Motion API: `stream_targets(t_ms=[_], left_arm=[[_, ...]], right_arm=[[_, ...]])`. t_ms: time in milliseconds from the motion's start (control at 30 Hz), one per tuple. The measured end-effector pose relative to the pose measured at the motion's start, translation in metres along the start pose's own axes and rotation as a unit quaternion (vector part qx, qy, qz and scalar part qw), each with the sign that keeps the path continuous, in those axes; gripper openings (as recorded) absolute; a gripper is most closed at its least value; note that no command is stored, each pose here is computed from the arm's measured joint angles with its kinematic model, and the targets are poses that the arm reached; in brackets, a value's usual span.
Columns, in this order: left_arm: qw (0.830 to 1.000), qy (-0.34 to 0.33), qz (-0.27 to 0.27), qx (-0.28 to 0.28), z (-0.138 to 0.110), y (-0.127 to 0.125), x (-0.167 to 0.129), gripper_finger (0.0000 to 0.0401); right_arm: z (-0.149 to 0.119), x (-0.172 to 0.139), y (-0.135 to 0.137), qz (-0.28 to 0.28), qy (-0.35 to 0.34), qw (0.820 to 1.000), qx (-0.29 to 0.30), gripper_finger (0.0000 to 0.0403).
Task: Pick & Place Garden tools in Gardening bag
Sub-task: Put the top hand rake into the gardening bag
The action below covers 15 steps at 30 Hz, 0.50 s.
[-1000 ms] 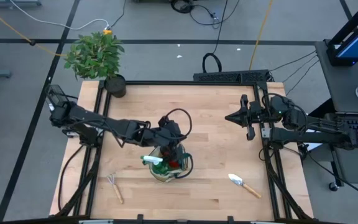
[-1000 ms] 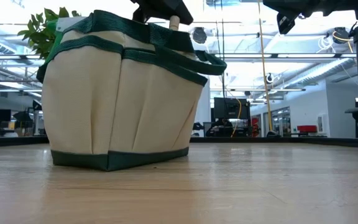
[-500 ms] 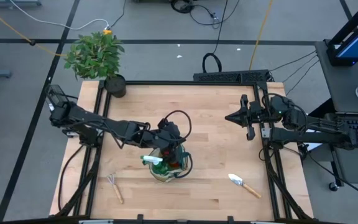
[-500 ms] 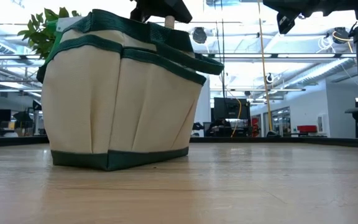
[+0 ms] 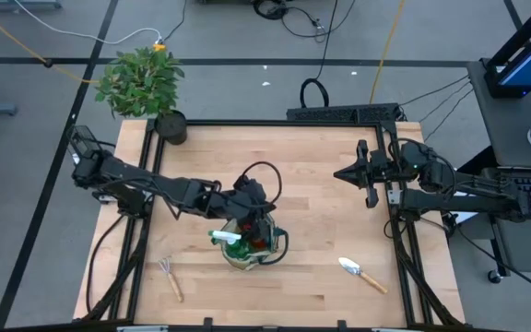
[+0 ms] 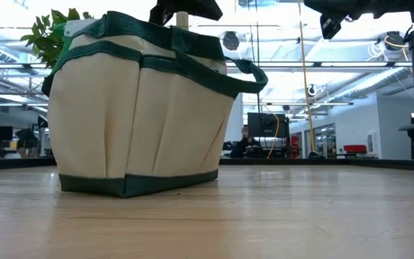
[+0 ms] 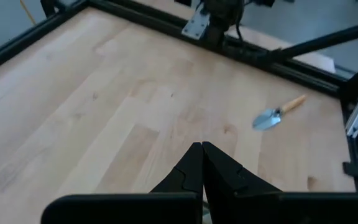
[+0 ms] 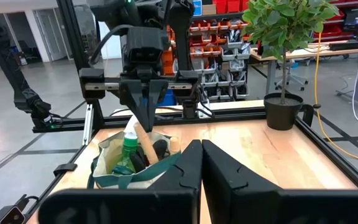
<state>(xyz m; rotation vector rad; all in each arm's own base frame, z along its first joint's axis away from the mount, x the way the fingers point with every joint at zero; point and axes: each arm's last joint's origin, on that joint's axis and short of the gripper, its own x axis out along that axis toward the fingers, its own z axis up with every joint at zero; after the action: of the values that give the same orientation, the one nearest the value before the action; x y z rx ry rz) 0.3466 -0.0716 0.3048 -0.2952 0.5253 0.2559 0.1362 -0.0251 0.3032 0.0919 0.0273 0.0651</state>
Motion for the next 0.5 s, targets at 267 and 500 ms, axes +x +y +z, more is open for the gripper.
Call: stream_targets(t_ms=[267, 500], left_arm=[[1.000, 0.007, 0.005, -0.007, -0.005, 0.000, 0.002, 0.0002], [1.000, 0.003, 0.002, 0.009, -0.010, -0.010, -0.003, 0.0002]], right_arm=[[0.000, 0.000, 0.000, 0.000, 0.000, 1.000, 0.000, 0.0000], [0.000, 0.000, 0.000, 0.000, 0.000, 1.000, 0.000, 0.0000]])
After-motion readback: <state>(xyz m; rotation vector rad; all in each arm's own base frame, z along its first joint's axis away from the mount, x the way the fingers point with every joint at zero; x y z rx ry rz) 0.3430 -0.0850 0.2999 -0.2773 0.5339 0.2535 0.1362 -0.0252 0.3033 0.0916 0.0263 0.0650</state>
